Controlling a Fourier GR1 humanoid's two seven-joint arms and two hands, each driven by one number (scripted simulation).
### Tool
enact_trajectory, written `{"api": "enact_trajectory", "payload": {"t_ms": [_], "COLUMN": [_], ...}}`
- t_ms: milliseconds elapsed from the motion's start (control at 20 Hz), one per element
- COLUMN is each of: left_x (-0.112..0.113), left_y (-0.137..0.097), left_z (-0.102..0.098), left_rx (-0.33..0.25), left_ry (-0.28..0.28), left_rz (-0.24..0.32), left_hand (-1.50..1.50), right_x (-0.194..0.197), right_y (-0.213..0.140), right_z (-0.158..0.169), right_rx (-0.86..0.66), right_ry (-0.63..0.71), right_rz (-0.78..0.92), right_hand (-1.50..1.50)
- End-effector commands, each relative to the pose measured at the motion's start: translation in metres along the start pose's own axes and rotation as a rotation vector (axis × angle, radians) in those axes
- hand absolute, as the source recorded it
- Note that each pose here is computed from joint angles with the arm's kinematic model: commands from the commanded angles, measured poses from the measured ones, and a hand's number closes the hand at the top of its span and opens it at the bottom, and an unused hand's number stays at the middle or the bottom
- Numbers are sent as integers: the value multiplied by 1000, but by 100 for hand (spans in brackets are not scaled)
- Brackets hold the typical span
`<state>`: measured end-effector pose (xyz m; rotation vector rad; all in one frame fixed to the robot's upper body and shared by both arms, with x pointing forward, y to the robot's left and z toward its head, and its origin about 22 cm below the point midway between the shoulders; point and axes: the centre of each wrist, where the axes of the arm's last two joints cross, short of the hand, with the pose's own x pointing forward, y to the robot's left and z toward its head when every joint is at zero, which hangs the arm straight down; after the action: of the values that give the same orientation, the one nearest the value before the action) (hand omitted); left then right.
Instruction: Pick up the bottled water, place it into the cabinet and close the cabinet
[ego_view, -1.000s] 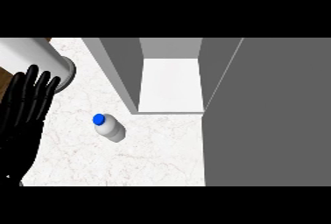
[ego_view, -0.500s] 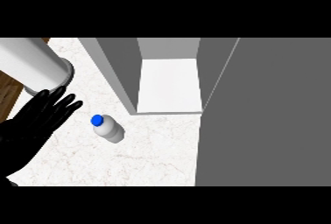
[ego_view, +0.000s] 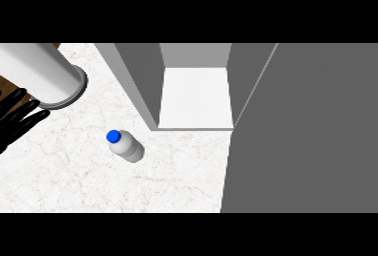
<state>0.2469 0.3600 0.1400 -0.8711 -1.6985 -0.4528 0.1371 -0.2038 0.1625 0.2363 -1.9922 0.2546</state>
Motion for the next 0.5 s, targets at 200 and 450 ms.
{"api": "enact_trajectory", "payload": {"t_ms": [200,450], "left_x": [-2,-11], "left_y": [14,17], "left_z": [-3,-8], "left_rx": [-12,-21], "left_ry": [69,124], "left_rz": [-40,-101], "left_hand": [-150,-150], "right_x": [17,2], "right_y": [6,25], "right_z": [12,-2], "right_rx": [12,-15], "right_ry": [6,-28], "right_rz": [-7,-23], "right_hand": [-150,-150]}}
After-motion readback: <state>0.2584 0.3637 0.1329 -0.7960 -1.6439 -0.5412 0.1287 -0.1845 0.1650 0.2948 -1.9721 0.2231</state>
